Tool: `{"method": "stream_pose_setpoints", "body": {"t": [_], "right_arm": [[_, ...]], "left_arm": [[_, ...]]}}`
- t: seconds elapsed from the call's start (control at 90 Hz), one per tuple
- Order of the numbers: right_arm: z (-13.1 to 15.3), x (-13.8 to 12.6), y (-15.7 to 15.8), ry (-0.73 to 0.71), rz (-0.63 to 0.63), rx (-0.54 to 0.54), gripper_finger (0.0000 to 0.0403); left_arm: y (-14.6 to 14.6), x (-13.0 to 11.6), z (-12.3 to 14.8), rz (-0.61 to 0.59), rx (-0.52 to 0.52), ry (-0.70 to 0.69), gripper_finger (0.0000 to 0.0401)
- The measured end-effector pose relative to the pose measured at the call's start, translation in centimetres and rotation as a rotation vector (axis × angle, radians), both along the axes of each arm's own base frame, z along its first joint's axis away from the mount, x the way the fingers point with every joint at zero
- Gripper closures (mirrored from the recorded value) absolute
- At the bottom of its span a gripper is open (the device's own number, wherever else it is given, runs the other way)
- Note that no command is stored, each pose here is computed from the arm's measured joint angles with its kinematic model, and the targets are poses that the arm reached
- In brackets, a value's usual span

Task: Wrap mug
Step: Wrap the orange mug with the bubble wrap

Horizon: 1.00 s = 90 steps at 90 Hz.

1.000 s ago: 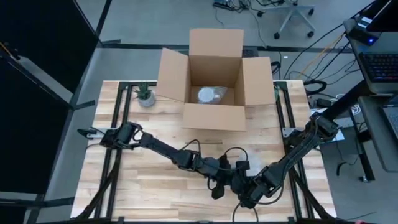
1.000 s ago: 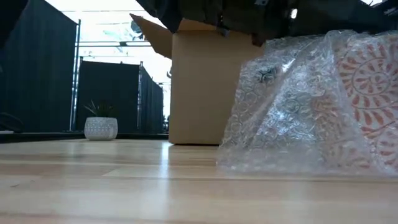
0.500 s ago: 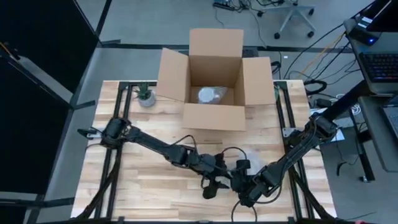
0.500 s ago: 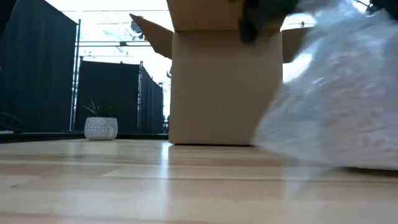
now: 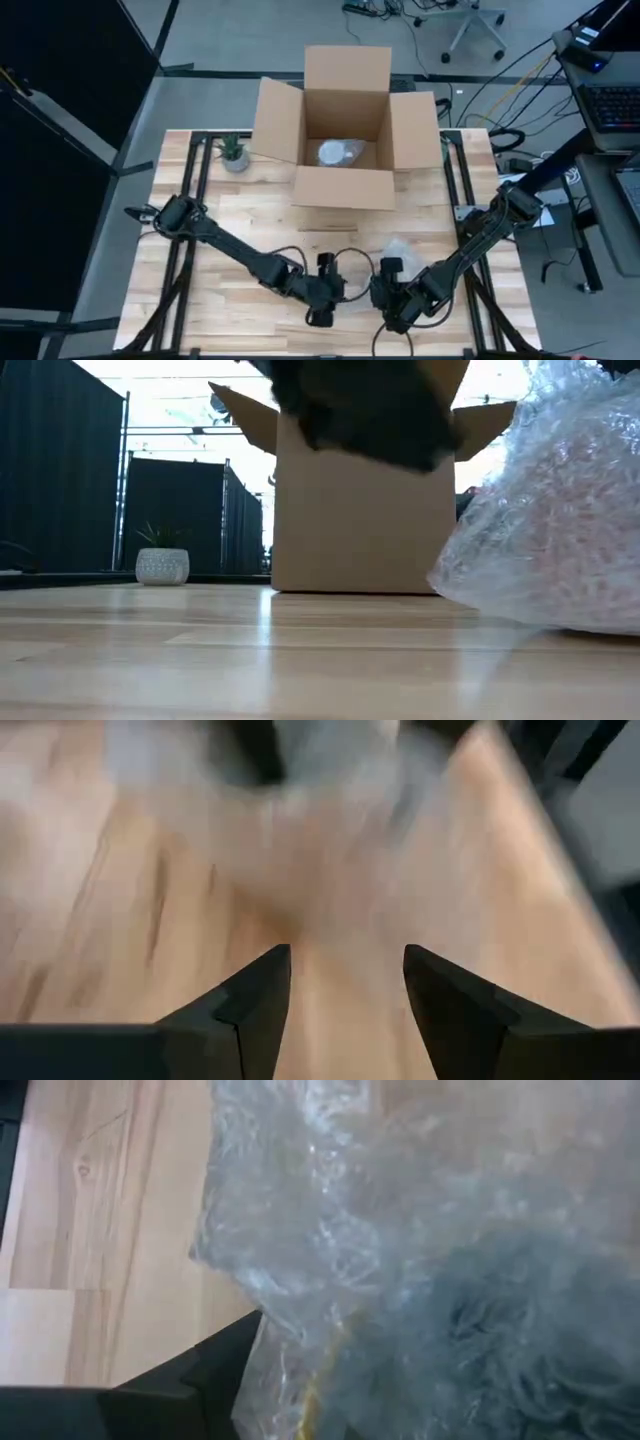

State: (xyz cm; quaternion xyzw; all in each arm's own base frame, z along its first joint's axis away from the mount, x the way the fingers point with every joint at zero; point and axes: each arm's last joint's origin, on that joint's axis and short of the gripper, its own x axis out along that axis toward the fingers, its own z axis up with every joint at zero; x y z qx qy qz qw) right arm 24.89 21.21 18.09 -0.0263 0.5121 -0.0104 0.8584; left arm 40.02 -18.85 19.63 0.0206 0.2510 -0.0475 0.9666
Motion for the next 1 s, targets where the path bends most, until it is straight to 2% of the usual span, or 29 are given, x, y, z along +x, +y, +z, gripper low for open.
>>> {"method": "stream_pose_setpoints", "body": {"t": [0.344,0.5,0.756,1.0], "right_arm": [[0.0,0.0,0.0,-0.006,-0.002,0.003,0.0145],[0.1,0.1,0.1,-0.011,-0.01,0.01,0.0145],[0.4,0.0,0.0,-0.017,-0.024,0.03,0.0145],[3.7,-1.1,-0.8,-0.078,-0.046,0.111,0.0145]], "left_arm": [[2.6,3.2,0.2,-0.047,-0.103,-0.168,0.0218],[2.4,4.6,-1.7,-0.053,-0.097,-0.131,0.0218],[3.3,5.3,-2.9,-0.016,-0.095,-0.095,0.0218],[3.9,5.5,-3.0,-0.013,-0.091,-0.095,0.0218]]}}
